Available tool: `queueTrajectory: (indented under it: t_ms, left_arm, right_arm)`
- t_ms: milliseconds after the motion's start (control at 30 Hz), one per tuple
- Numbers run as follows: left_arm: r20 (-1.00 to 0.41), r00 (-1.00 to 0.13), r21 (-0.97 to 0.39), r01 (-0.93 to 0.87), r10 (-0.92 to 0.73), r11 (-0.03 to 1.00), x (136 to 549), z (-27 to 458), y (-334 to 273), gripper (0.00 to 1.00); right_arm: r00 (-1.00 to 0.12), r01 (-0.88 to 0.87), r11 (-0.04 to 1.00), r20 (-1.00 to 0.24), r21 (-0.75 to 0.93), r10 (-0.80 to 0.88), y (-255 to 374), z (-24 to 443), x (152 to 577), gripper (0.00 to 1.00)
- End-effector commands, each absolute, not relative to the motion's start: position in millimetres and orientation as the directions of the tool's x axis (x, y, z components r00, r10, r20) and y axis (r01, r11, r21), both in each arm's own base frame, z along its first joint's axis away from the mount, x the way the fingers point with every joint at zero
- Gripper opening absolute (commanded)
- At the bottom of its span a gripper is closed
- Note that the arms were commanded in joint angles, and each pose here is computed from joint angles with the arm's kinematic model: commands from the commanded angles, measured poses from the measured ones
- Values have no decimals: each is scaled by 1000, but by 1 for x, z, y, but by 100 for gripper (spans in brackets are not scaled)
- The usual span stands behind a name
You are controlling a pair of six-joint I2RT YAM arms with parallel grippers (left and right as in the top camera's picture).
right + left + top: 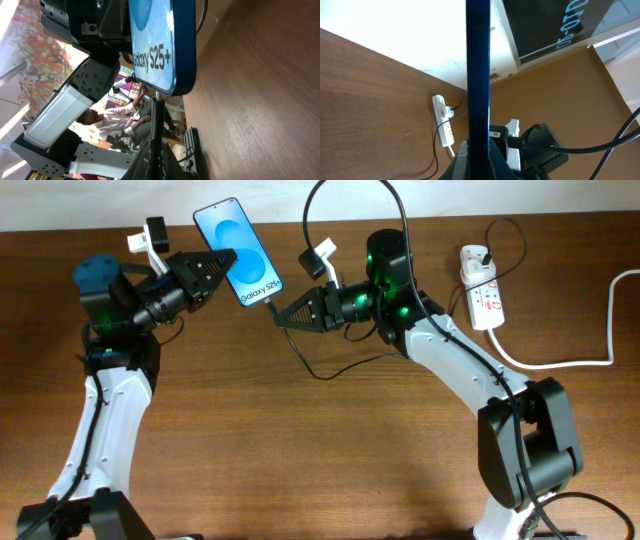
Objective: Plug charger to phone and switch on socket
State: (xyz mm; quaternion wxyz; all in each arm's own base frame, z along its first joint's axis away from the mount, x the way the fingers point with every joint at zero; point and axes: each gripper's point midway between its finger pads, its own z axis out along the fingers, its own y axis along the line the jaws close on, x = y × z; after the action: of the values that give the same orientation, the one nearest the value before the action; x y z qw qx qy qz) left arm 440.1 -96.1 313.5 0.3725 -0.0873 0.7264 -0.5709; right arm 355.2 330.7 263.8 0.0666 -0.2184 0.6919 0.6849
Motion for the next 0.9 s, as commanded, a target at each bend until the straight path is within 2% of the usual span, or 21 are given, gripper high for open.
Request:
queueTrajectory:
  t_ms: [0,867]
  left_arm:
    - [-452,-715,-890,323,-533,322,436,318,-100,0]
    - [-454,-709,-889,319,-540,329,438,318,-104,0]
  right_arm:
    - [-890,-399,-44,-399,916,-220,333,264,353,4]
    - [-867,-442,-68,-445,895,-223,331,268,352,4]
